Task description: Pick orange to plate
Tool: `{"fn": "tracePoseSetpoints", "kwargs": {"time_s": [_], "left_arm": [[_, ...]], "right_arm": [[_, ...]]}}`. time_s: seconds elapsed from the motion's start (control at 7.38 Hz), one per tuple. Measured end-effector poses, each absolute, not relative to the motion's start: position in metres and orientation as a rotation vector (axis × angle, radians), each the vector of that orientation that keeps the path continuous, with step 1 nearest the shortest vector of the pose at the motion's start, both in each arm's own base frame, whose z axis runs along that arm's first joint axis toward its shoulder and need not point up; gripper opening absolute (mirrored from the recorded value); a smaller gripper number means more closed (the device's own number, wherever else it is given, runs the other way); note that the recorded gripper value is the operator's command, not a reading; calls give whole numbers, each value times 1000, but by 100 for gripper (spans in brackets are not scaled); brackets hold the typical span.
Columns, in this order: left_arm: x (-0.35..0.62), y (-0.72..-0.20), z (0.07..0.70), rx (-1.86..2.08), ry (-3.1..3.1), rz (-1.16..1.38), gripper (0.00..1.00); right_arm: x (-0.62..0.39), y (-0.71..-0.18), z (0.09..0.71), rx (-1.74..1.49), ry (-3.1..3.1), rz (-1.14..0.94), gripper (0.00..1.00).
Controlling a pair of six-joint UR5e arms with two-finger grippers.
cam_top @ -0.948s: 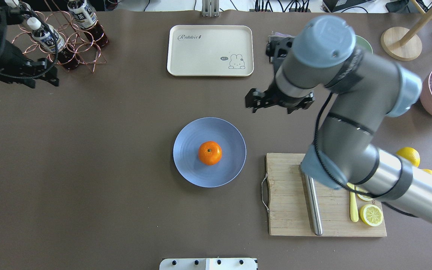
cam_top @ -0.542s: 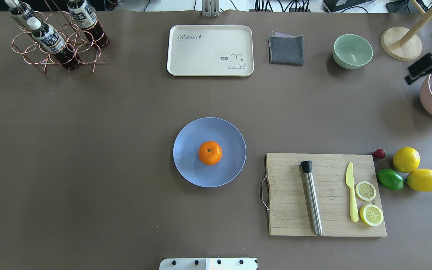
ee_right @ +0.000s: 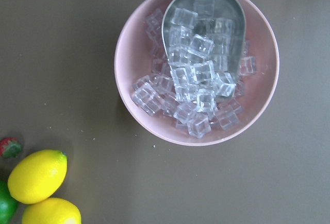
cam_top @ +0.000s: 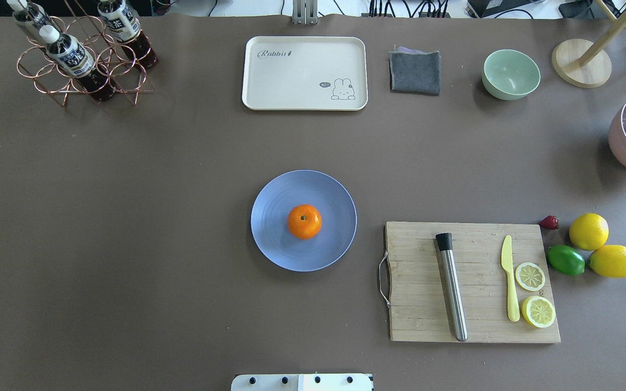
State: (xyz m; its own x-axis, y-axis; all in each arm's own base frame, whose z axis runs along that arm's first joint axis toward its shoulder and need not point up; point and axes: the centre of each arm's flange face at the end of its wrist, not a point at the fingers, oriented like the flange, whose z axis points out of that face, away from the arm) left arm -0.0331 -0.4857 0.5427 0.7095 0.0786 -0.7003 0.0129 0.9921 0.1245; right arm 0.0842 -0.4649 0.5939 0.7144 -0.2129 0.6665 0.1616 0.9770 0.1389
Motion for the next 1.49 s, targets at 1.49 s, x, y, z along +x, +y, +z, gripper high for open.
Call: {"fn": "tracePoseSetpoints", "kwargs": {"time_s": [1.49], "left_arm": [[-50,-472,581,113,737,0,98]], "right_arm": [[104,-443,620,41,-723,-167,100]]}}
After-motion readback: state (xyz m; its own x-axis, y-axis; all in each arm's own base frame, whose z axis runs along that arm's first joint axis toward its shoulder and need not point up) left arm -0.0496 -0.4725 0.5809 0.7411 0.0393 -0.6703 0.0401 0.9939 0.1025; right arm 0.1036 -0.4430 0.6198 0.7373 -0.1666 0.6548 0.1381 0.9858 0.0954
